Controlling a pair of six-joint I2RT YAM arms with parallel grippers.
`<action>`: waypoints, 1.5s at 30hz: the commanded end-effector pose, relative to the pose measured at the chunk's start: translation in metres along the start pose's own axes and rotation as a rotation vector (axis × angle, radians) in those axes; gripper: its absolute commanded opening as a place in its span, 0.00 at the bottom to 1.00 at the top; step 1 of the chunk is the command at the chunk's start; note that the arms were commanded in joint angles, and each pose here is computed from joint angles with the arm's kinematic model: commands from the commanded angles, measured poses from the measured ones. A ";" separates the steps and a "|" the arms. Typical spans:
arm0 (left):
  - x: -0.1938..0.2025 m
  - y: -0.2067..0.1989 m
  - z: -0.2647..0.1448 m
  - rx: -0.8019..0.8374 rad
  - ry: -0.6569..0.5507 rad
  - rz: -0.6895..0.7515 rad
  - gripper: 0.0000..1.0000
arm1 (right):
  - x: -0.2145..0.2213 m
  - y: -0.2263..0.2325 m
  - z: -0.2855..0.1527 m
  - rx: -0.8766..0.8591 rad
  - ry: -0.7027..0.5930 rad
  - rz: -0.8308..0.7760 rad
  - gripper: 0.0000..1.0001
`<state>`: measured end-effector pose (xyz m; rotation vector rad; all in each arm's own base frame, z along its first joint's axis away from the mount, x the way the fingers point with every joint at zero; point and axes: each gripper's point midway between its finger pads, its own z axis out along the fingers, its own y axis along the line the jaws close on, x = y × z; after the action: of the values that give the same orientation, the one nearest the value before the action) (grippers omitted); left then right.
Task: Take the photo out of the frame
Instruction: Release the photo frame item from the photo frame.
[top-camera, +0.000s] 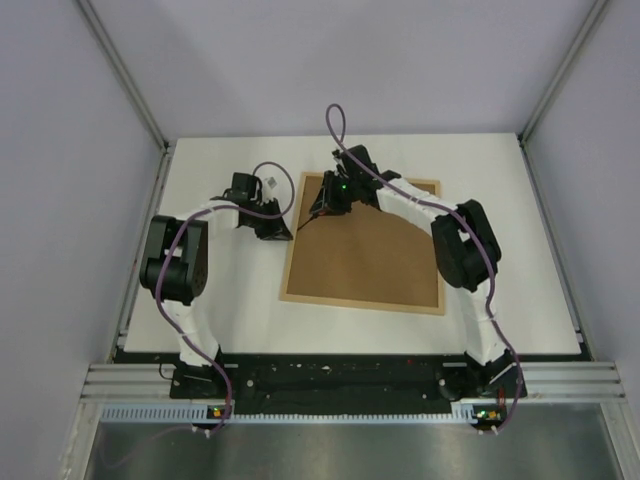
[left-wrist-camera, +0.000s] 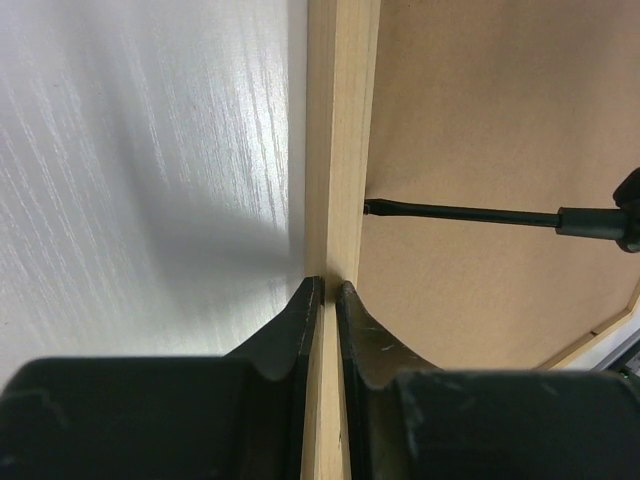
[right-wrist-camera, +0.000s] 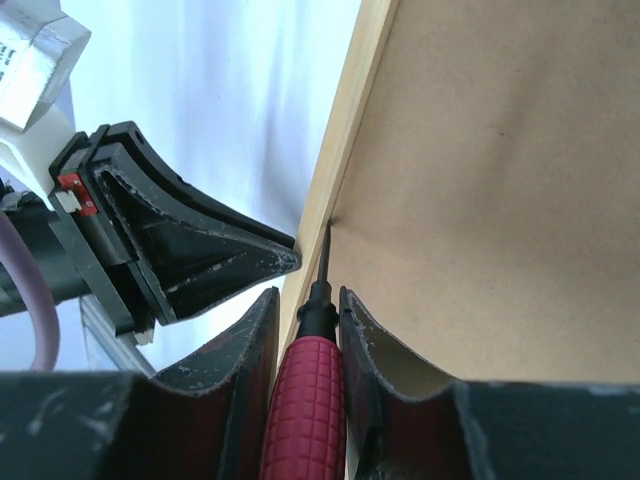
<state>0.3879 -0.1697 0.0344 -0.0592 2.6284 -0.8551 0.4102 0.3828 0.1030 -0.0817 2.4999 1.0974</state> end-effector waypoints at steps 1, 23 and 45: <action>0.011 -0.042 0.008 0.126 0.023 0.051 0.13 | 0.043 0.110 0.018 -0.221 0.100 -0.120 0.00; -0.042 -0.033 -0.017 0.005 -0.092 0.135 0.26 | 0.005 0.084 -0.131 -0.249 0.025 -0.393 0.00; -0.030 -0.028 0.007 -0.377 0.029 0.394 0.58 | 0.032 -0.062 -0.140 -0.097 -0.040 -0.300 0.00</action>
<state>0.4123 -0.1989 0.0417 0.3382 2.6933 -0.3216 0.3323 0.2368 0.1033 -0.3757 2.4585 1.0674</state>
